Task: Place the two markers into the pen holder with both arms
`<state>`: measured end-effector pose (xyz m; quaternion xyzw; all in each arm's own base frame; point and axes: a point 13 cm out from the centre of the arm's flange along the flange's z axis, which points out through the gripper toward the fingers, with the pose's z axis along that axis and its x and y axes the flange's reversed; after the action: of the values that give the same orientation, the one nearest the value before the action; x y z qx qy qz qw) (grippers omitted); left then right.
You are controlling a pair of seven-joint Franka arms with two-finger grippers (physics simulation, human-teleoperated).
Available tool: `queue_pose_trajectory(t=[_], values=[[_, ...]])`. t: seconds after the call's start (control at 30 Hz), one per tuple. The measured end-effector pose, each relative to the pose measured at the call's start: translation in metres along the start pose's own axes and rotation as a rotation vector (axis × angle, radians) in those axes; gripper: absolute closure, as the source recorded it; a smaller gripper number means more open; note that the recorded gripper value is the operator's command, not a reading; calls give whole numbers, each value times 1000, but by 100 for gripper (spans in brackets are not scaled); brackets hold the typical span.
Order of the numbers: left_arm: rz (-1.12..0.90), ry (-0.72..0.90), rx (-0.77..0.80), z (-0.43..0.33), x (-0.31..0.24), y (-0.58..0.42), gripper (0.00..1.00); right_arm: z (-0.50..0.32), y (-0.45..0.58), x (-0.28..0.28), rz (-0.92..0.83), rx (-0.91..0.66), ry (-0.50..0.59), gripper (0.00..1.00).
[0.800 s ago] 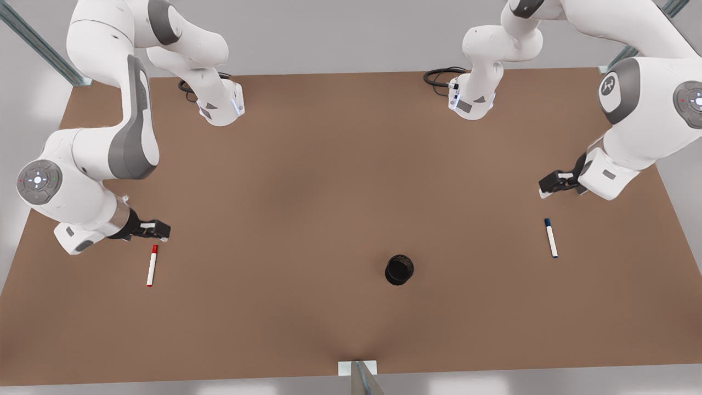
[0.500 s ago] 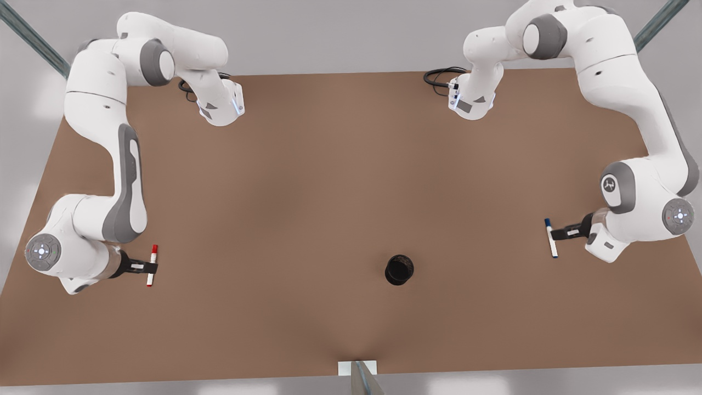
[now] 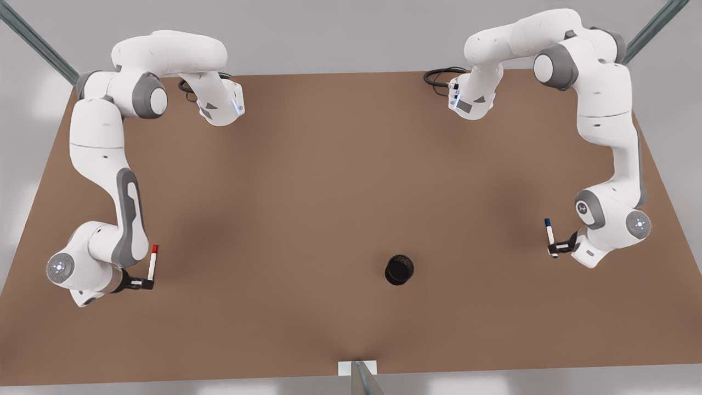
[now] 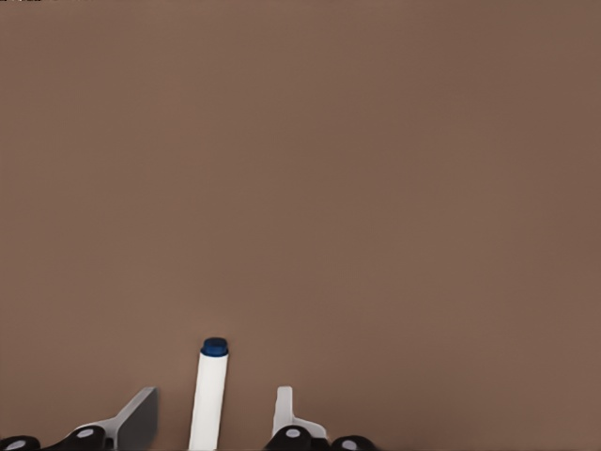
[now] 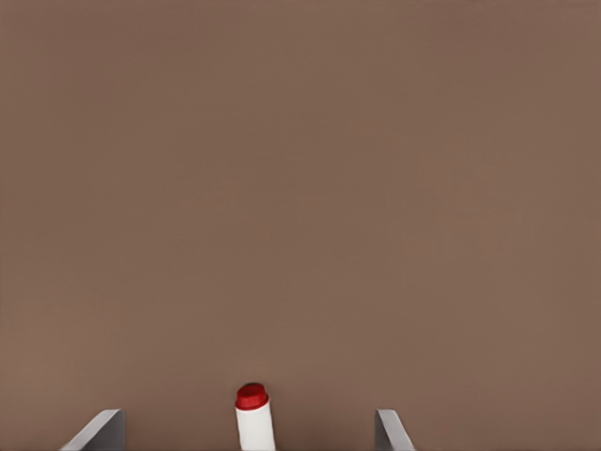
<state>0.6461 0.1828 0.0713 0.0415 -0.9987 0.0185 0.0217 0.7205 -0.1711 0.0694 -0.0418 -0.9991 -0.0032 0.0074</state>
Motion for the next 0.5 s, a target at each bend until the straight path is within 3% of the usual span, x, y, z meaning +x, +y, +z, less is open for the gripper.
queue_pose_trajectory(t=[0.17,0.3,0.33,0.4,0.5], values=[[76,-18,-9,14,-3,5,38,14,4,16,-51,-1,14,12],[126,-23,-12,25,-3,7,40,25,1,47,-79,0,16,13],[137,-23,-12,27,-3,7,40,24,1,47,-86,2,6,23],[157,-23,-13,31,-3,7,41,26,0,44,-101,6,-13,32],[186,-25,-15,33,-3,7,54,28,-1,39,-119,11,-36,38]])
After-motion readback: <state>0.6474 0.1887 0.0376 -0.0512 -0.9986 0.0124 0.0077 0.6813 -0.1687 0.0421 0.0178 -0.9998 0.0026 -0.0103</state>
